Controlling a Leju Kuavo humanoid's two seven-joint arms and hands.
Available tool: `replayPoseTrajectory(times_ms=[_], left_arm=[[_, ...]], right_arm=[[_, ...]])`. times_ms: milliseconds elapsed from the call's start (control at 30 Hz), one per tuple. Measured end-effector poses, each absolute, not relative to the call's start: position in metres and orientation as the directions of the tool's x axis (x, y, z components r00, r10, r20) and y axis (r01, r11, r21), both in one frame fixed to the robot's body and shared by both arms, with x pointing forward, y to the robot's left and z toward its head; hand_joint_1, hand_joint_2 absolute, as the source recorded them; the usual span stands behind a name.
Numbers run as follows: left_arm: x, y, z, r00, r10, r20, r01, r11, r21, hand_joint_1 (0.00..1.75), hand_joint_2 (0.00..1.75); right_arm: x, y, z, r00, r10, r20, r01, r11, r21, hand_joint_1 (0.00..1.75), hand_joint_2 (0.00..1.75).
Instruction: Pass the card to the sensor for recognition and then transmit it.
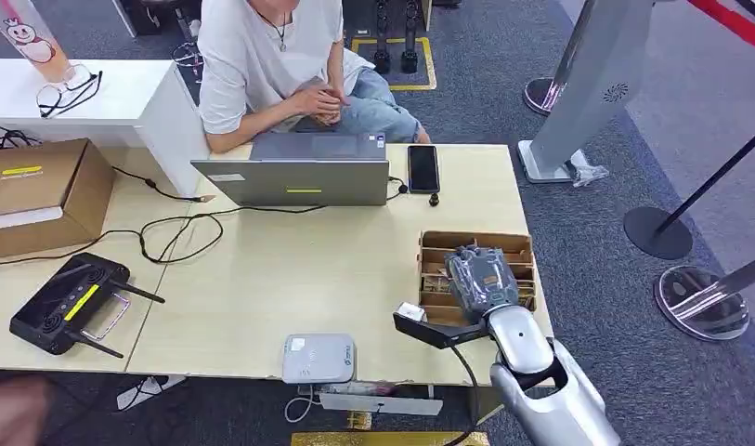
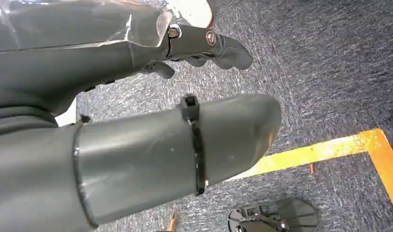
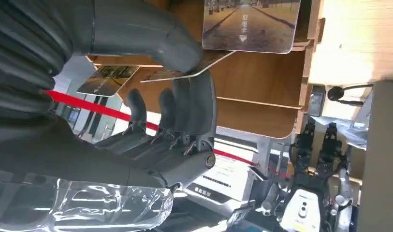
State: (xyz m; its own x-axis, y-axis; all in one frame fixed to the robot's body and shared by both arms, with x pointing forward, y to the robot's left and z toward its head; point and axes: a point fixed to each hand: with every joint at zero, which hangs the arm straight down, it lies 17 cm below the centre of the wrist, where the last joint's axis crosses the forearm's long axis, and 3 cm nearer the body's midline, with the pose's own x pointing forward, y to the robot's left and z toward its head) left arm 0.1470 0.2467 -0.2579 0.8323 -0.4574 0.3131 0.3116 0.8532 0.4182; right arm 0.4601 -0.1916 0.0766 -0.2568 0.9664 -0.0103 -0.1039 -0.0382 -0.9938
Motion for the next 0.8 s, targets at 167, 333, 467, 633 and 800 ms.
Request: replayPoseTrajectory(times_ms=[167, 333, 467, 633, 800], left_arm=[[0.147, 0.247, -0.258, 0.83, -0.46, 0.314, 0.314, 0.852, 0.419, 0.0, 0.0], [0.147, 0.246, -0.258, 0.83, -0.461, 0.315, 0.314, 0.852, 0.419, 0.0, 0.0], [0.147, 0.246, -0.258, 0.829, -0.462, 0.315, 0.315, 0.852, 0.419, 0.0, 0.0], [0.147, 0.246, -0.258, 0.829, -0.462, 0.315, 0.316, 0.851, 0.419, 0.0, 0.0], [0.147, 0.246, -0.258, 0.829, -0.462, 0.315, 0.316, 0.851, 0.419, 0.0, 0.0]], right_arm=[[0.46, -0.193, 0.077, -0.255, 0.967, -0.01, -0.103, -0.038, -0.994, 1.38, 1.75], [0.46, -0.193, 0.078, -0.253, 0.967, -0.01, -0.094, -0.035, -0.995, 1.73, 1.75], [0.46, -0.192, 0.083, -0.253, 0.967, -0.007, -0.069, -0.025, -0.997, 1.75, 1.75], [0.459, -0.193, 0.088, -0.251, 0.968, -0.017, -0.049, -0.03, -0.998, 1.75, 1.75], [0.459, -0.193, 0.089, -0.252, 0.968, -0.018, -0.047, -0.03, -0.998, 1.75, 1.75]])
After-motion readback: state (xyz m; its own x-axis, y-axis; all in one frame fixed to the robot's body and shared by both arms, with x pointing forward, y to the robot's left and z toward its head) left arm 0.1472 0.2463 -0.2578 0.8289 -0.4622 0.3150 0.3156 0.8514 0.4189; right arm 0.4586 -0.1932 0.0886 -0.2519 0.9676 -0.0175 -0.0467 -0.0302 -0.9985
